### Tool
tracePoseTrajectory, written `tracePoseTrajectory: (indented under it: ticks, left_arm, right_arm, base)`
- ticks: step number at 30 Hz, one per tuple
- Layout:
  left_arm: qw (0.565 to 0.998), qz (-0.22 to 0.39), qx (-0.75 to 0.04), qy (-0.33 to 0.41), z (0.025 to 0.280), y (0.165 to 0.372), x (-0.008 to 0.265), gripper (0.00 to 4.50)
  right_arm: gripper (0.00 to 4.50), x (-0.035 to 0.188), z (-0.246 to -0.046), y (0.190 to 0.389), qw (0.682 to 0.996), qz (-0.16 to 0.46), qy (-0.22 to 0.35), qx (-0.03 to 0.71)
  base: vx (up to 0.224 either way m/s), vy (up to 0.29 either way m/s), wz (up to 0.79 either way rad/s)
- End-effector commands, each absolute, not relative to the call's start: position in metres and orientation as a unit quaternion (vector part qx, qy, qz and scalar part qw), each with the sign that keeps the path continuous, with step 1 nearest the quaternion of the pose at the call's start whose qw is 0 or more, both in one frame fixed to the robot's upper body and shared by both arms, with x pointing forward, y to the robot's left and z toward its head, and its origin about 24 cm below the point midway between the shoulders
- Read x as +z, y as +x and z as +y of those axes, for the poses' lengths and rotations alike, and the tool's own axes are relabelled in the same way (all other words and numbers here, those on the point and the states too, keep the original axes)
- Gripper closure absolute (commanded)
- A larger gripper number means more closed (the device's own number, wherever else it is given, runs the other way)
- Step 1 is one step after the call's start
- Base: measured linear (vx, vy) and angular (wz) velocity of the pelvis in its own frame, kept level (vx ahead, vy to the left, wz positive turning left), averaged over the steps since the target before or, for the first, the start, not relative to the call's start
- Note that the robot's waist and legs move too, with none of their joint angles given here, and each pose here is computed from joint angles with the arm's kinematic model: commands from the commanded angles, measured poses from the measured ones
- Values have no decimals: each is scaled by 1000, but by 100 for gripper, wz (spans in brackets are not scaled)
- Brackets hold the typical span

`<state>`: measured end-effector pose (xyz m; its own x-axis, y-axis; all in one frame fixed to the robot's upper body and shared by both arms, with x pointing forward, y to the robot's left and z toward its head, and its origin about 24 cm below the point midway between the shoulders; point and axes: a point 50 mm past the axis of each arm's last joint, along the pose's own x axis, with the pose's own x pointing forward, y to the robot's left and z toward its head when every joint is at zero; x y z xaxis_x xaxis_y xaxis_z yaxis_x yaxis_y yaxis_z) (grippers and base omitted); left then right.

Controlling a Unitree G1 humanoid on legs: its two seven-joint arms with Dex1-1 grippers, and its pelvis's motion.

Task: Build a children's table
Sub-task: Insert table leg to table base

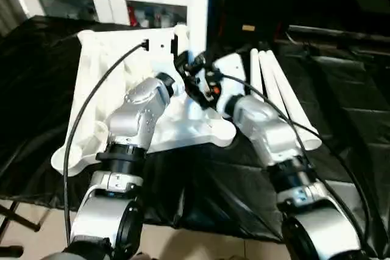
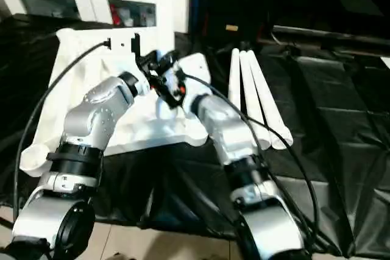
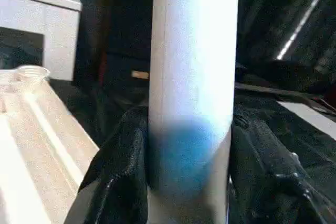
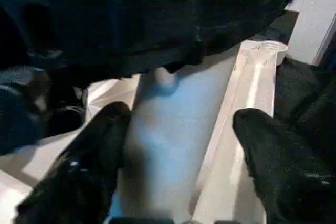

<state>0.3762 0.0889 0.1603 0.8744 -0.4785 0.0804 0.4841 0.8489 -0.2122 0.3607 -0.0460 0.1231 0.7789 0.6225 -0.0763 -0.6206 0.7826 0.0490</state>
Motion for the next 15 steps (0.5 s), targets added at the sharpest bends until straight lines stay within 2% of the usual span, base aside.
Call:
tracePoseTrajectory:
  ticks: [1, 3, 7, 9, 12, 13, 15]
  left_arm:
    - [963, -30, -243, -110, 89, 377, 171, 261]
    - [964, -31, -238, -112, 88, 376, 172, 261]
    - [967, -33, -226, -116, 89, 376, 173, 261]
    - [967, -34, -224, -116, 89, 376, 173, 261]
    - [968, -35, -219, -118, 91, 376, 174, 261]
    - [968, -35, -219, -118, 92, 377, 175, 261]
    - [968, -34, -218, -121, 93, 377, 175, 261]
  right_arm:
    - [133, 124, -50, 364, 947, 48, 19, 317]
    - [169, 123, -46, 364, 945, 50, 21, 323]
    - [171, 120, -42, 364, 943, 55, 30, 326]
    - [205, 119, -41, 364, 943, 56, 29, 326]
    - [222, 118, -40, 364, 940, 61, 39, 332]
    - [242, 118, -40, 364, 940, 62, 40, 333]
    - [245, 118, -39, 364, 939, 63, 44, 336]
  base:
    - [0, 0, 0]
    - [0, 0, 0]
    - [0, 0, 0]
    - [0, 0, 0]
    - [0, 0, 0]
    - [0, 0, 0]
    - [0, 0, 0]
